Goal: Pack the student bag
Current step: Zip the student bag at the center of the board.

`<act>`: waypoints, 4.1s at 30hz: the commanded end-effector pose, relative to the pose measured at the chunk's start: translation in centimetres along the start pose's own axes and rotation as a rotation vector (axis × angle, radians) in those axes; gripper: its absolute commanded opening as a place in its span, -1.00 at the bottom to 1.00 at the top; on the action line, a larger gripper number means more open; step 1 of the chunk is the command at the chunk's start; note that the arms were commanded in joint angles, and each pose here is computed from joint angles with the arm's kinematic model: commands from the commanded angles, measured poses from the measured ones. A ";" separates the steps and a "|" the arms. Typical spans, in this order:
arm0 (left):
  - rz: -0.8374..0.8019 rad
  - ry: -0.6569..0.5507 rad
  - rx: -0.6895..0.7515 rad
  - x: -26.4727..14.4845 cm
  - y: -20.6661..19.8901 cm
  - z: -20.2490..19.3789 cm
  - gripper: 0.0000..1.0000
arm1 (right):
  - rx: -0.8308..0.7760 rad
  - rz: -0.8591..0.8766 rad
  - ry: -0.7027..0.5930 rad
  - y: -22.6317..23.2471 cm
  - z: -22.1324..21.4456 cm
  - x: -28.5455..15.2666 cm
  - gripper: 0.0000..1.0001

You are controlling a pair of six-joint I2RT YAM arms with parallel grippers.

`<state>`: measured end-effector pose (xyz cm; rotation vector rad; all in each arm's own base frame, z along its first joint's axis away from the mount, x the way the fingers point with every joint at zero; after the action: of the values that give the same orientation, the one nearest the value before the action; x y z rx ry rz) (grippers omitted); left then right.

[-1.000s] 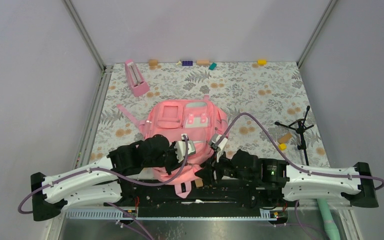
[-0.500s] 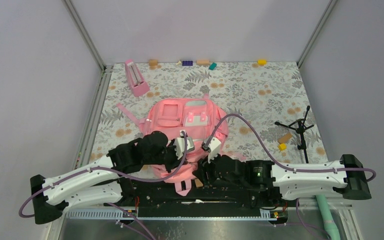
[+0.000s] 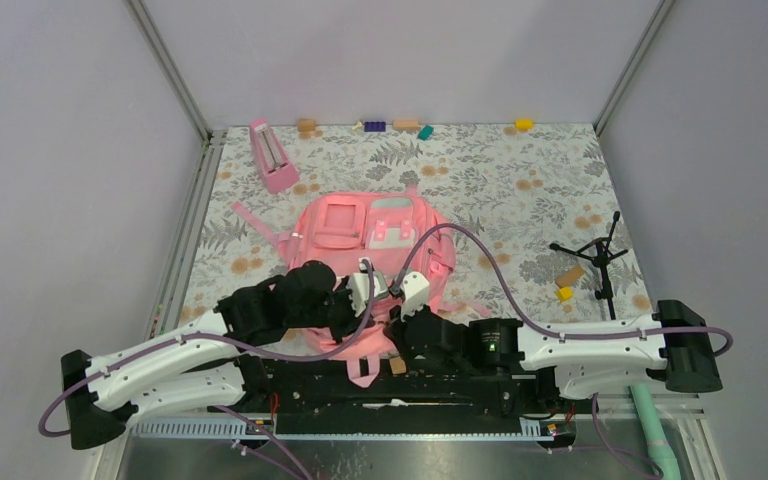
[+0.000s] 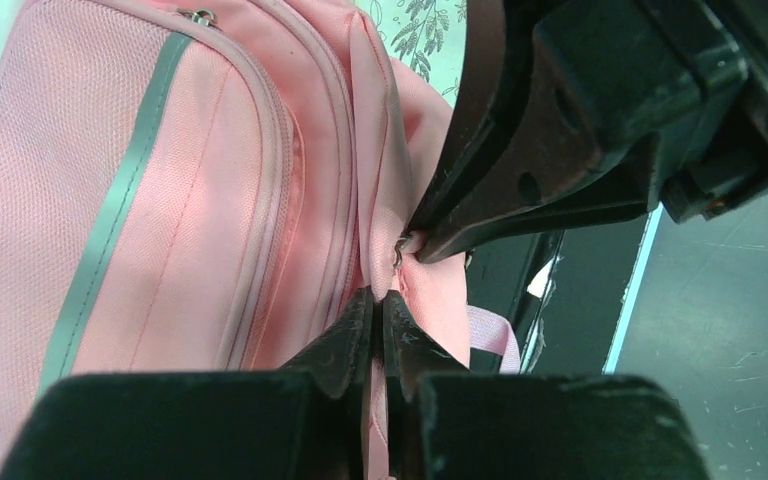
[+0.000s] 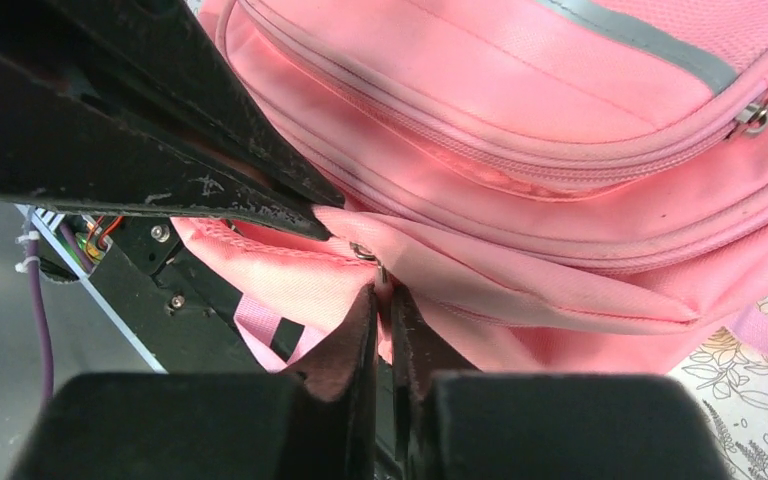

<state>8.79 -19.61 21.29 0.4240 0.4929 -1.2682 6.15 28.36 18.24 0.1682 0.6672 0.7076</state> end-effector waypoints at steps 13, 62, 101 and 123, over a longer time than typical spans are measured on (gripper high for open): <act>0.185 0.062 0.013 2.4 2.6 -0.5 -1.00 | -0.064 -0.312 0.000 -7.4 3.4 -2.5 -1.00; 0.416 0.025 0.032 8.4 -2.4 -6.1 -1.00 | 0.048 -0.047 0.063 -6.4 3.2 -0.8 -1.00; 0.757 -0.221 -0.665 -0.8 4.2 -4.1 -1.00 | 0.162 -0.051 0.113 -11.6 9.6 -1.0 0.52; 0.585 0.046 -0.282 9.2 7.0 7.5 0.97 | 0.496 -0.219 -0.136 -19.7 9.1 0.0 0.58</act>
<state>16.68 -26.36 24.60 0.1814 0.5058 -0.5817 22.63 15.61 16.68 0.5422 0.8036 0.3320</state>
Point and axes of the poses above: each gripper's point midway between its finger pads, its own x axis out along the fingers, its own y axis along the line the jaws close on, z = x × y, the point moved 7 cm from there along -x, back along the fingers, and after that the axes turned 8 degrees about x, right-handed, at the moved point
